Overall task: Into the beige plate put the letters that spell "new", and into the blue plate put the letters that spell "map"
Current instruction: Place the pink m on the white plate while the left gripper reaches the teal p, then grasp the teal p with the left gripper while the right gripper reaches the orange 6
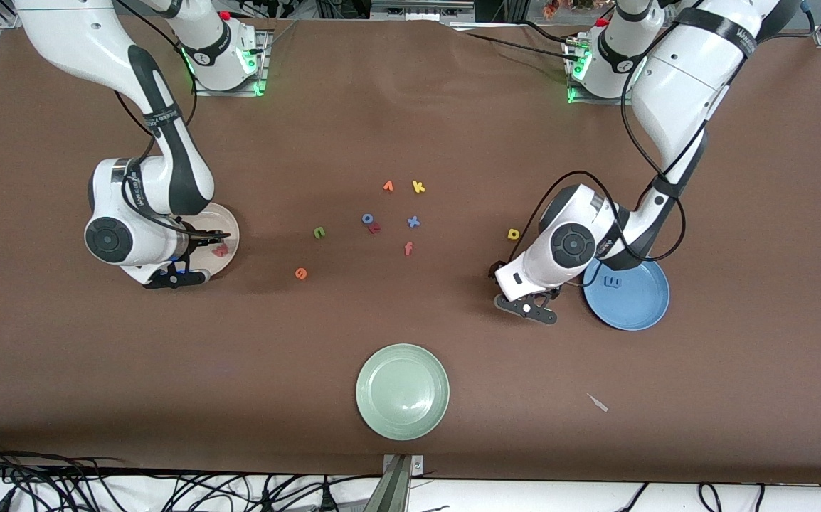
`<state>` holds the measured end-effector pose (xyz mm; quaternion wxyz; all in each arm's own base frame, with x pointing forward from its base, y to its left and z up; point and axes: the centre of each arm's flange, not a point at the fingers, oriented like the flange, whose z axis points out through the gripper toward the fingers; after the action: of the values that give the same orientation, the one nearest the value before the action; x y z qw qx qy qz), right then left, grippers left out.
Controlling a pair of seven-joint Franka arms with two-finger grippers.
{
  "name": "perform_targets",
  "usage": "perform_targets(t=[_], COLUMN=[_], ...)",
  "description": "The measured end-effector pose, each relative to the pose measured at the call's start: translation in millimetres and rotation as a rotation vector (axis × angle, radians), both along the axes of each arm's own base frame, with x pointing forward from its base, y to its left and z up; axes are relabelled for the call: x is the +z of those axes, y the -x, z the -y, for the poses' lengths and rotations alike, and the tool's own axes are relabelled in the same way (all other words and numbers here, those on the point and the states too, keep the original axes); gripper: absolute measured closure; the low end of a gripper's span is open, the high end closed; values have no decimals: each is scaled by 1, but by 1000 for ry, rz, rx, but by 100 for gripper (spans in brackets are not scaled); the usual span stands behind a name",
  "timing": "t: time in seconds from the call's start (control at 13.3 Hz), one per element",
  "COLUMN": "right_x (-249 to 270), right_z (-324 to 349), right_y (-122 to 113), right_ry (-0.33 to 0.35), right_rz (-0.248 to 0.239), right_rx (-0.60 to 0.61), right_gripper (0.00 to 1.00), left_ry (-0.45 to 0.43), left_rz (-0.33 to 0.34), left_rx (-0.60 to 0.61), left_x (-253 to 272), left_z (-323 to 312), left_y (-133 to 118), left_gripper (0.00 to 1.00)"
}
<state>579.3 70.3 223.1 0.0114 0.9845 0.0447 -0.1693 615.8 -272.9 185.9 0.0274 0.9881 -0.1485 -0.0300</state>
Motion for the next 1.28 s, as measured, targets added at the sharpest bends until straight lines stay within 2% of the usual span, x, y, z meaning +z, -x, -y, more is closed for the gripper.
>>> perform_targets(t=[0.15, 0.23, 0.45, 0.75, 0.98, 1.28], right_x=[5, 8, 17, 22, 13, -12], right_z=[-15, -23, -60, -126, -151, -161], right_y=[-4, -6, -10, -5, -5, -8], right_ry=[-41, -48, -34, -4, -39, -59], right_rz=[13, 24, 82, 161, 195, 230], right_rx=[-28, -45, -103, -213, -287, -308], right_gripper=[5, 0, 0, 0, 0, 0], left_ry=[-44, -64, -80, -26, -25, -26], left_rz=[25, 40, 47, 102, 103, 103], left_rx=[-7, -24, -33, -29, -23, -19], left_x=[-3, -4, -11, -19, -20, -20], left_z=[4, 4, 1, 5, 3, 0], left_y=[2, 2, 2, -3, -4, -6], left_gripper=[0, 0, 0, 0, 0, 3])
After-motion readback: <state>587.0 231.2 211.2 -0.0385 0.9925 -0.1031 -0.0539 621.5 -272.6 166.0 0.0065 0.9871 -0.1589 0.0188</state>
